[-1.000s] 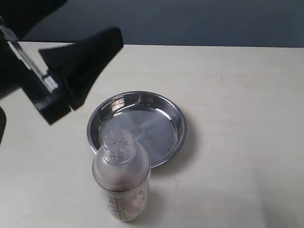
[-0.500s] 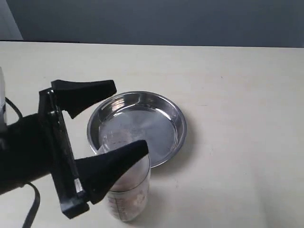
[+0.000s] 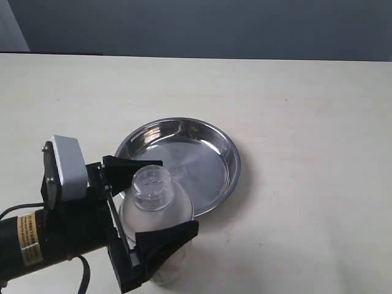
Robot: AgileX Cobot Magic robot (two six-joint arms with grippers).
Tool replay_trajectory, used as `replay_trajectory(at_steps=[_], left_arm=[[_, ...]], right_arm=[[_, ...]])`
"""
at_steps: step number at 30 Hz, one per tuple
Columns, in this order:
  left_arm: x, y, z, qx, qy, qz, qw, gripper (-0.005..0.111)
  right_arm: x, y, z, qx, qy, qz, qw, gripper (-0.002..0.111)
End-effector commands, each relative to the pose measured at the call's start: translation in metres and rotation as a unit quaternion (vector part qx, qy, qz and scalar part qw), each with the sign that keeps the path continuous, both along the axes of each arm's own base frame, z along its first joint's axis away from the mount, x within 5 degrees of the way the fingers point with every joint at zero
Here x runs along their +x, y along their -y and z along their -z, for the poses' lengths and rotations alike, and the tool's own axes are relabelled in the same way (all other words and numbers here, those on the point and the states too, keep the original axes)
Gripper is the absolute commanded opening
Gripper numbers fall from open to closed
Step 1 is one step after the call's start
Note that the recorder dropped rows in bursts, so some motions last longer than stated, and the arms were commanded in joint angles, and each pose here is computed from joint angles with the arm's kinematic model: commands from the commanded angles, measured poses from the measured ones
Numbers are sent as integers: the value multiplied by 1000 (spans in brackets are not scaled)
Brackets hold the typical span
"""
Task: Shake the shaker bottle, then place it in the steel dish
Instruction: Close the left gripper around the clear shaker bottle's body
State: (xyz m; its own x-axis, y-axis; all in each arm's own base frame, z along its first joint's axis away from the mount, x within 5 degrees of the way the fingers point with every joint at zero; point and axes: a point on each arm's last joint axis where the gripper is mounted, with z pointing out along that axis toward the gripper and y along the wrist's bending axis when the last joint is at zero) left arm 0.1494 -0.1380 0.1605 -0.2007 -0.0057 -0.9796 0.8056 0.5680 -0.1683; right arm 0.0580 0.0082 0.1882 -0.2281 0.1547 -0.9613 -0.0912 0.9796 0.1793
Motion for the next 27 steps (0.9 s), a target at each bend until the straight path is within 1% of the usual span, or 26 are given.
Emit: replay_trajectory(at_steps=[1, 6, 18, 27], left_arm=[[2, -3, 8, 15, -7, -17, 1000, 105], [4, -3, 17, 27, -28, -25, 999, 105], [6, -2, 39, 57, -71, -26, 995, 105], [14, 3, 40, 54, -66, -25, 996, 104]], right_arm=[[0, 0, -1, -2, 4, -1, 1000, -1], [1, 0, -1, -1, 5, -1, 1000, -1], [1, 0, -1, -1, 5, -1, 1000, -1], [1, 0, -1, -1, 4, -1, 1000, -1]])
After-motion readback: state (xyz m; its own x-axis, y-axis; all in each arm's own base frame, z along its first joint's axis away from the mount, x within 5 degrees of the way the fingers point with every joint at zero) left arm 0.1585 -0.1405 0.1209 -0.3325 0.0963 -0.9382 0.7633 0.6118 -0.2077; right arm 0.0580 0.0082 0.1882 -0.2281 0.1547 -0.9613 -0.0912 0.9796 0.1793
